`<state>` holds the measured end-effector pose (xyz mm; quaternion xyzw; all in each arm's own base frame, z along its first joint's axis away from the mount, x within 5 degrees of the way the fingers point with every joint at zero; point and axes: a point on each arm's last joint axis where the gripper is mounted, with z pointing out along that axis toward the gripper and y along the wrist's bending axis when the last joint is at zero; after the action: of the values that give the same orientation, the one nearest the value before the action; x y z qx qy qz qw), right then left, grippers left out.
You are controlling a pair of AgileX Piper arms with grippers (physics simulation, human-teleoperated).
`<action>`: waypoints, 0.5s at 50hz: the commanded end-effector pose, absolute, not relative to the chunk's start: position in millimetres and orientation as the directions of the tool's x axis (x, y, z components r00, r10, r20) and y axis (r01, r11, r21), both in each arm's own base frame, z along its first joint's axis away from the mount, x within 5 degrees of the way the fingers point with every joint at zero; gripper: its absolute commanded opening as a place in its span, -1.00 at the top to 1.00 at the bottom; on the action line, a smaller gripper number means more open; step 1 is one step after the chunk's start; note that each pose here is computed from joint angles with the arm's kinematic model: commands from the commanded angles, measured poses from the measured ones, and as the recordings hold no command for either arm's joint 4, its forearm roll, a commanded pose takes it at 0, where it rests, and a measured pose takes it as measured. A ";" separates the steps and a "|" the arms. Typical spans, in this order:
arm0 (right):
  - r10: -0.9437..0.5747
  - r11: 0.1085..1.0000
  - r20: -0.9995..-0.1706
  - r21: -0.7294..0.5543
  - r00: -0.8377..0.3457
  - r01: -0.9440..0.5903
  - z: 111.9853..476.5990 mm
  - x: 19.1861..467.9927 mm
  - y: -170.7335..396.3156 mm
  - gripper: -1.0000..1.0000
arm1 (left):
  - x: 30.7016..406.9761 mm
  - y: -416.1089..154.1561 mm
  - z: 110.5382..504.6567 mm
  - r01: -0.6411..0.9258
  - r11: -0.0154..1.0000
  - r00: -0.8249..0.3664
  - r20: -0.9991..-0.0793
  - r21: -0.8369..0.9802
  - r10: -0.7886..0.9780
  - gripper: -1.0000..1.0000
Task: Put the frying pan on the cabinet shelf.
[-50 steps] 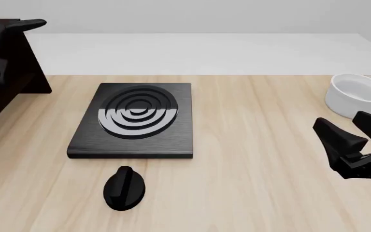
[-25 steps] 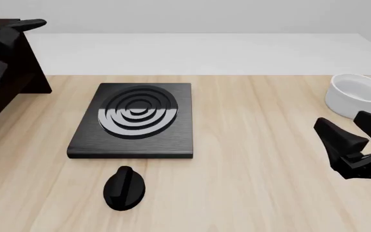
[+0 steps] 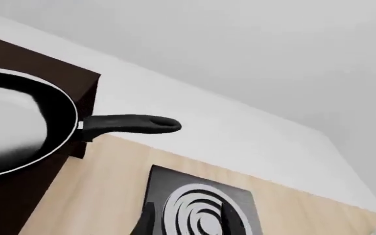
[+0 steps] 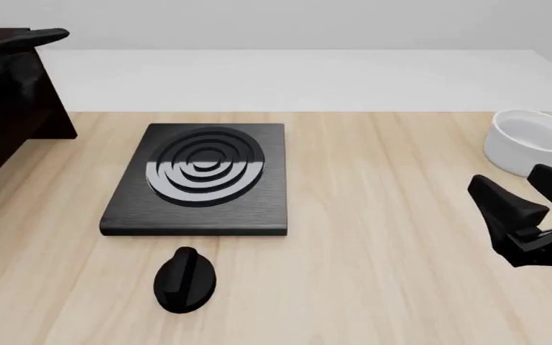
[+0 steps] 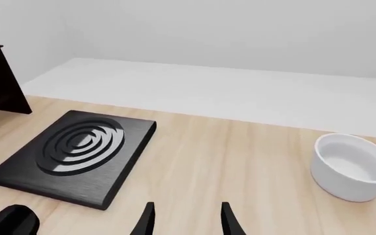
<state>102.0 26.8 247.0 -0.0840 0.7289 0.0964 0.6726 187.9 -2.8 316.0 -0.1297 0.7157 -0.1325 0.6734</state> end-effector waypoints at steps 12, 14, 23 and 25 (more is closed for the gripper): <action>-0.008 0.965 -0.997 0.013 -0.079 -0.261 247.1 102.5 27.9 -1.00 | 150.5 0.2 276.9 -0.002 1.000 -0.046 -0.999 -0.013 -0.013 -1.00; -0.006 0.966 -0.997 0.014 -0.077 -0.259 247.2 102.2 27.5 -1.00 | 146.9 1.3 273.7 -0.011 0.999 -0.043 -0.998 -0.044 -0.045 -1.00; -0.002 0.966 -0.997 0.018 -0.079 -0.257 247.1 102.2 27.3 -1.00 | 115.5 4.7 248.9 -0.040 0.999 0.002 -1.000 -0.031 -0.031 -1.00; -0.001 0.966 -0.997 0.020 -0.079 -0.256 247.1 102.2 27.2 -1.00 | 108.5 5.1 243.1 -0.046 0.999 0.006 -1.000 -0.018 -0.017 -1.00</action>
<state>102.3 27.3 247.1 -0.0890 0.7285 0.0947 0.6727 135.9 3.0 267.5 -0.0314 0.7144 -0.0151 0.6989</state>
